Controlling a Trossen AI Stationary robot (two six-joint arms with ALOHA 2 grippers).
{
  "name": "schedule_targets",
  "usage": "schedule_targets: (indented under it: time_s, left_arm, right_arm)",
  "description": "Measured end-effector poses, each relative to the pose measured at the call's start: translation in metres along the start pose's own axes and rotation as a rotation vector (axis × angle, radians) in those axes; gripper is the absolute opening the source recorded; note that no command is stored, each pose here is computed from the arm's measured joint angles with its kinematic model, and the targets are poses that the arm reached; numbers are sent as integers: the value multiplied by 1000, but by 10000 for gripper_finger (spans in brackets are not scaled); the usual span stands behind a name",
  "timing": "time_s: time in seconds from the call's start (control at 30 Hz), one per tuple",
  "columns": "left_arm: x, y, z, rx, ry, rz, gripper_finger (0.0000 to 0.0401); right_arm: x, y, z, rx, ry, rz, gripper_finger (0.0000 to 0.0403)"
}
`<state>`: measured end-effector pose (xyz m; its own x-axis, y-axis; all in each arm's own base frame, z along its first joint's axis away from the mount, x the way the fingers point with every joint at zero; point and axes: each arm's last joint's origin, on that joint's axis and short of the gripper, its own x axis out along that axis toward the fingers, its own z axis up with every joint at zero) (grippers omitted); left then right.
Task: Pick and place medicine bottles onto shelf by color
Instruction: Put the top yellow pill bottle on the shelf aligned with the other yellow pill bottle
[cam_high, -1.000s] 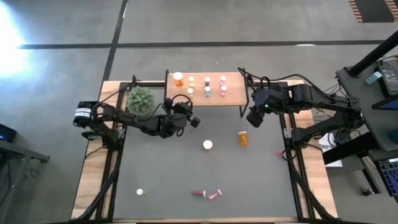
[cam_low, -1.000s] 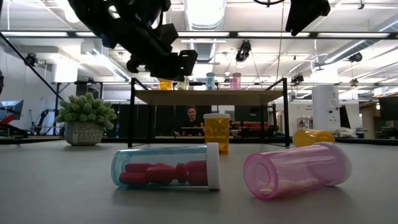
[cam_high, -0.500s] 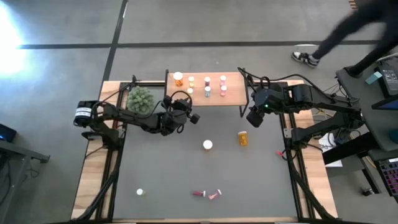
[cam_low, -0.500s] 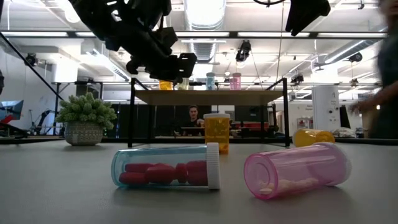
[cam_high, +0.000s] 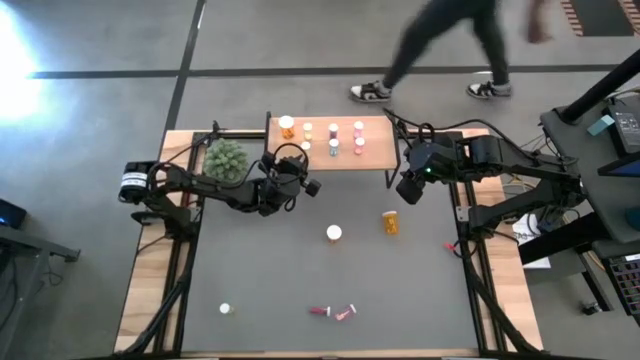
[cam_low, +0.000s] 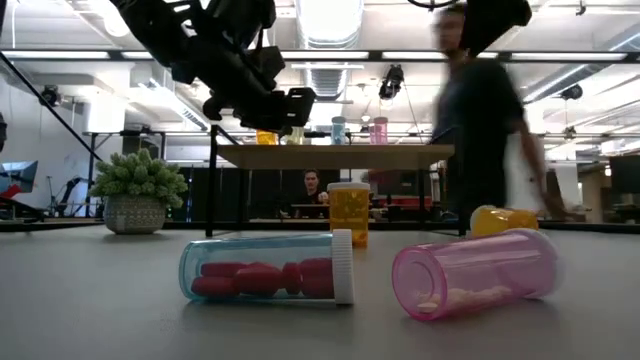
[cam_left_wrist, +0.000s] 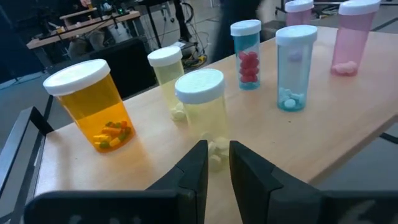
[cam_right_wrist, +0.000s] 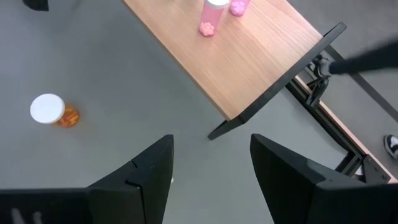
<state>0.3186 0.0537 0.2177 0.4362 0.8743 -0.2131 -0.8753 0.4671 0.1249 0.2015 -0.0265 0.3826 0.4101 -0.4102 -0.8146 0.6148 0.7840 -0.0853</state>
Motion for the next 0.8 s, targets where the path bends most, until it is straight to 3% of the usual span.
schedule_targets:
  time_s: [0.8]
  left_arm:
    - [11,6,0,-6,9,24,47]
  right_arm:
    - [0,0,0,0,-1,0,203]
